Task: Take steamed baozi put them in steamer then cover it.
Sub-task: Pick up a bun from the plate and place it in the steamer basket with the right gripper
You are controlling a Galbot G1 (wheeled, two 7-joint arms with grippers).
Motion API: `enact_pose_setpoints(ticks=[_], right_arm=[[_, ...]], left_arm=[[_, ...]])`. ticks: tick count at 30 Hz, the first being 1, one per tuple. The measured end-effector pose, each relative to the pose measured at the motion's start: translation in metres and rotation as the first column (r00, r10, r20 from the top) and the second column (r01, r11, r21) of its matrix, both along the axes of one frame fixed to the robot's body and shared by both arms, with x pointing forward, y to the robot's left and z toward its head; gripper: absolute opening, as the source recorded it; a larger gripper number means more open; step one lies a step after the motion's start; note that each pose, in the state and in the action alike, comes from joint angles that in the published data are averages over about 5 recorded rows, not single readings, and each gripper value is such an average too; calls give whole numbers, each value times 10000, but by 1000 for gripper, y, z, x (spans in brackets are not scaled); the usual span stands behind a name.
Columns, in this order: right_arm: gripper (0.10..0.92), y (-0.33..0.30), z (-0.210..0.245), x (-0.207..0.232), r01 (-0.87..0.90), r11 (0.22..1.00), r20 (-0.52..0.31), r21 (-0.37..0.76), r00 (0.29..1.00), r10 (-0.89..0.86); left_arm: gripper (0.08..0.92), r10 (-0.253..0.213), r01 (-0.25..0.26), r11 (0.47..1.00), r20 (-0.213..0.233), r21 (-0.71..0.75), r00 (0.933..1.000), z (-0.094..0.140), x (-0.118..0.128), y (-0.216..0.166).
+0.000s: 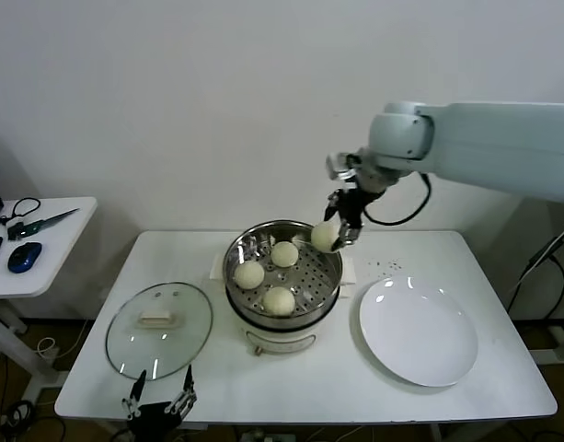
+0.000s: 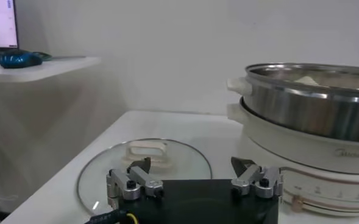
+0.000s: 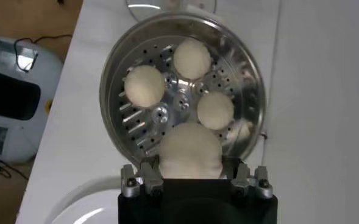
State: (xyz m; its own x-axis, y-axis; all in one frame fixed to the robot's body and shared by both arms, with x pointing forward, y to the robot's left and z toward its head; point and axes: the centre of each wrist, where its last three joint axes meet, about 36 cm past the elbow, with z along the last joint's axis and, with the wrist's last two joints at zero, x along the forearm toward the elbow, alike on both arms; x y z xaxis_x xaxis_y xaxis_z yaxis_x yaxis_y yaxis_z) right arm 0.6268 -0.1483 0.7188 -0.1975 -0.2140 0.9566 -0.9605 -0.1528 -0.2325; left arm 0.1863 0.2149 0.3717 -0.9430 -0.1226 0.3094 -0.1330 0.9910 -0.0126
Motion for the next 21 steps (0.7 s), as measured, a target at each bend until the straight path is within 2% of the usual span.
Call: enact_pose_setpoints(ticks=[12,21], right_arm=[[685,28,-85,11,271,9985,-130,-467,9995,-277],[687,35,-117,18,479,9978,-40,-466,9988,-481]], left_arm=[[823,36,-36,10000,-21,-26,10000,0,1,2],[823,41,-41,10000,-28,-52,10000,-1,2,2]])
